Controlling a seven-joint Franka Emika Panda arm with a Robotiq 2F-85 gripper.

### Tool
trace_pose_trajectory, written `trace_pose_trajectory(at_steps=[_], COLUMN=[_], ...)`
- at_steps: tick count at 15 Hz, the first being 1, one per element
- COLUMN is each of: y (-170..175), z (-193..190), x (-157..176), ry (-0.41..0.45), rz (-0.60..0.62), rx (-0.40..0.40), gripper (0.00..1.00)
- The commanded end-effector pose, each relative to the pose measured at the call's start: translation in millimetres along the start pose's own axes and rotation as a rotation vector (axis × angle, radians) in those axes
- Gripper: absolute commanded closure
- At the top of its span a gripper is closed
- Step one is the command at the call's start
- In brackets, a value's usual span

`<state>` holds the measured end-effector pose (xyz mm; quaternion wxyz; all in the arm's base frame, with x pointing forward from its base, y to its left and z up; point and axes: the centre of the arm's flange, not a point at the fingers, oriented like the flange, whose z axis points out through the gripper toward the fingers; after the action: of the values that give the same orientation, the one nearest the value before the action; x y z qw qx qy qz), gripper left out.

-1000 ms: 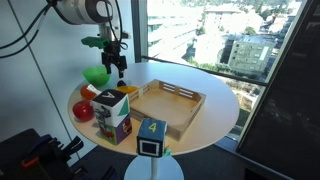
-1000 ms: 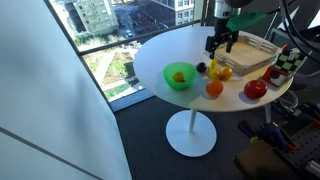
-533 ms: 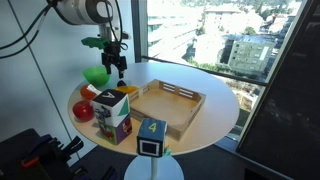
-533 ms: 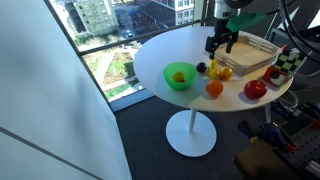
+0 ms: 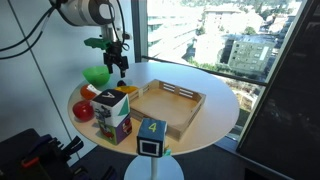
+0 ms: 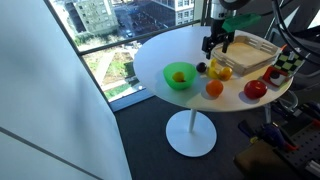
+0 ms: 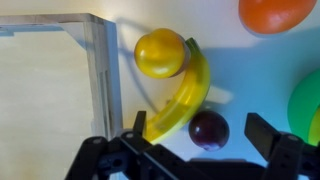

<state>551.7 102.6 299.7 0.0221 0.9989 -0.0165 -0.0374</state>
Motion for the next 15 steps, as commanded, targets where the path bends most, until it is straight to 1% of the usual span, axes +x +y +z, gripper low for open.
trace_pose_trajectory(at_steps=[1,15], y=[-8.1,-24.9], z=[1.4,29.0], x=[15.3,36.8], ry=[0.022,0.061], rz=[0.000,-0.068], rx=[0.006,0.023], gripper=[0.00,0.00])
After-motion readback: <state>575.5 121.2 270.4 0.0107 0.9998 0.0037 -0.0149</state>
